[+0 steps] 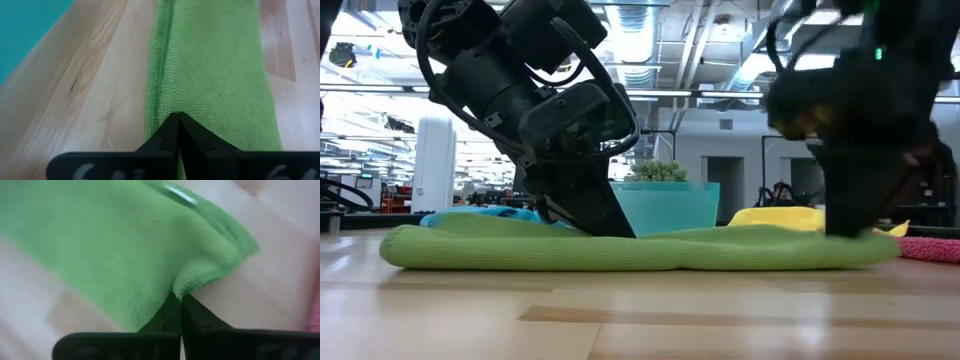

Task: Fold microfiber towels
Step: Fold the green micro fiber cloth

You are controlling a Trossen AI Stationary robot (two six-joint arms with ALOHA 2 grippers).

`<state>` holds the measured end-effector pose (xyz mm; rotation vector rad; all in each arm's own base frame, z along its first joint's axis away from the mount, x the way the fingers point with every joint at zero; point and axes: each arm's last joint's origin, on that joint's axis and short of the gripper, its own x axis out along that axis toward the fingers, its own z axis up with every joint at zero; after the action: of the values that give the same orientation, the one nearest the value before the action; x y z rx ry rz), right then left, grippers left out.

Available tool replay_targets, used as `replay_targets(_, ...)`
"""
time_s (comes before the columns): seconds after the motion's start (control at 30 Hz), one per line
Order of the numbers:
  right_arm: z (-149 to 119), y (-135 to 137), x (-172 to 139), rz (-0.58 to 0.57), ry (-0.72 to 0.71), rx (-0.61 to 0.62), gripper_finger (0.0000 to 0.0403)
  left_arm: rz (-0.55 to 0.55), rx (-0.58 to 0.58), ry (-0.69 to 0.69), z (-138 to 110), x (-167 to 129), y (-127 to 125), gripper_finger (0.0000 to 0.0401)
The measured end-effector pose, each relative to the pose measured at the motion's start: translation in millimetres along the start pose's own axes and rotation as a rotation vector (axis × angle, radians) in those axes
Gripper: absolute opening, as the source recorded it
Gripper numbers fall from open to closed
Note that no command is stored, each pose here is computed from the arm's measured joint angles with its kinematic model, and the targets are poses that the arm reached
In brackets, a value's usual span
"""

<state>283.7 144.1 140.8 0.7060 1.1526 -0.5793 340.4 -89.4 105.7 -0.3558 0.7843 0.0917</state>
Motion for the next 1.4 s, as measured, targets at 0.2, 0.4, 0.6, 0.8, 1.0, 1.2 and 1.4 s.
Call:
replay_targets(0.2, 12, 22, -18, 0.074, -0.060, -0.020, 0.0015, 0.001, -0.001, -0.002, 0, 0, 0, 0.0000)
replay_targets(0.4, 22, 43, -38, 0.152, -0.125, -0.048, 0.0013, 0.001, -0.023, -0.003, 0, 0, 0, 0.0000)
replay_targets(0.6, 27, 55, -44, 0.225, -0.164, -0.065, 0.0011, -0.002, -0.041, 0.017, 11, -12, -5, 0.0000)
replay_targets(0.8, 28, 56, -44, 0.229, -0.183, -0.061, 0.0013, 0.012, 0.002, 0.078, 36, -46, -20, 0.0000)
replay_targets(1.0, 29, 58, -45, 0.240, -0.207, -0.069, 0.0013, 0.019, 0.062, 0.031, 31, -72, -42, 0.0000)
replay_targets(1.2, 32, 60, -45, 0.273, -0.210, -0.079, 0.0013, 0.090, 0.040, 0.075, 7, -65, -53, 0.0000)
replay_targets(1.4, 36, 61, -46, 0.294, -0.215, -0.089, 0.0013, 0.096, 0.047, 0.125, -15, -73, -71, 0.0000)
